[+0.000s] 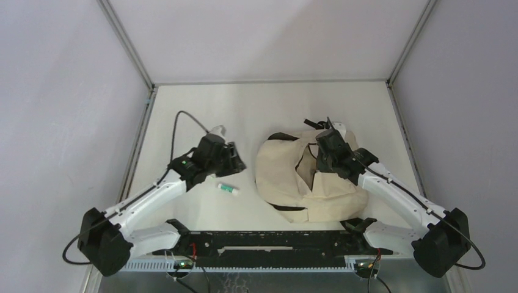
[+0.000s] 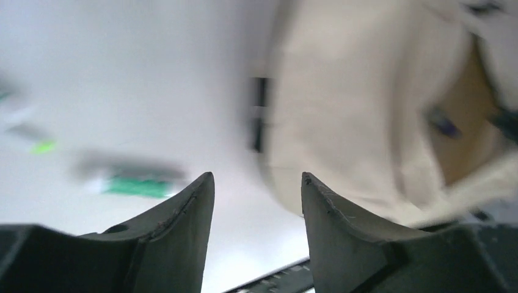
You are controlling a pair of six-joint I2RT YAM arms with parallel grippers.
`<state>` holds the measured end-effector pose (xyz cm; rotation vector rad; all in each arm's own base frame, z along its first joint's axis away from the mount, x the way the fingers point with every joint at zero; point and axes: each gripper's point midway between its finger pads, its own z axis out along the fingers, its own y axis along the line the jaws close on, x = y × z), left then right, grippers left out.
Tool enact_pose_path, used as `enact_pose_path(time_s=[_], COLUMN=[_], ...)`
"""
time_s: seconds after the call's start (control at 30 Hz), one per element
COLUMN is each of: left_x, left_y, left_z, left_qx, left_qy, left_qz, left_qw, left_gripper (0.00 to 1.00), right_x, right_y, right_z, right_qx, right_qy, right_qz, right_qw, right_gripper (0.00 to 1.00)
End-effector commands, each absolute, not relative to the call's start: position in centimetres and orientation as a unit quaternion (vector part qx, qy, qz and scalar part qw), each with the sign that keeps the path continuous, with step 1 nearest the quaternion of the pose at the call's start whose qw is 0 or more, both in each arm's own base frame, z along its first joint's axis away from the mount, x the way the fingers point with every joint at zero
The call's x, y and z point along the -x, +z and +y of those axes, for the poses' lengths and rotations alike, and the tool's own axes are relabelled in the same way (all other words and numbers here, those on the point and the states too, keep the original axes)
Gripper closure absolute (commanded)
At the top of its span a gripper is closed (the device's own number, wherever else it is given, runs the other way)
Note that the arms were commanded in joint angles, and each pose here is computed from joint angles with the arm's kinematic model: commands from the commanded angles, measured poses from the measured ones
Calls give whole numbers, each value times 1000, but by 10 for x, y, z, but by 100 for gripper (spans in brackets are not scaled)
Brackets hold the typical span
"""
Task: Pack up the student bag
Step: Pick up the stationery from the center of the board.
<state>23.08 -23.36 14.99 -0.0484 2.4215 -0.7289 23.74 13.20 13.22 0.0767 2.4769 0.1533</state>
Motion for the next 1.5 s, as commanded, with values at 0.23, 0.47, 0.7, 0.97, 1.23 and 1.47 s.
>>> enact_pose_path(time_s=[0.23, 0.47, 0.7, 0.97, 1.23, 1.47], left_x=[-257, -289, -307, -315, -326, -326], left_y=[93, 78, 66, 65, 64, 58], left_z=[-86, -68, -69, -74, -70, -66], left_qx=[230, 295, 297, 297, 302, 308], left_qy=[-70, -52, -32, -43, -32, -22], left_qz=[908, 890, 896, 896, 895, 895], left_qw=[344, 343, 329, 328, 327, 321], left_gripper=[29, 34, 36, 43, 44, 44], right_x=[-252, -250, -250, -251, -252, -252], right_y=[147, 147, 144, 140, 135, 134], right_z=[164, 162, 160, 159, 161, 159], right_qx=[-15, -15, -15, -14, -12, -13], right_qy=[120, 117, 106, 99, 99, 92], right_qz=[928, 929, 931, 933, 936, 937], right_qw=[352, 351, 349, 345, 338, 337], right_gripper=[100, 100, 100, 100, 100, 100])
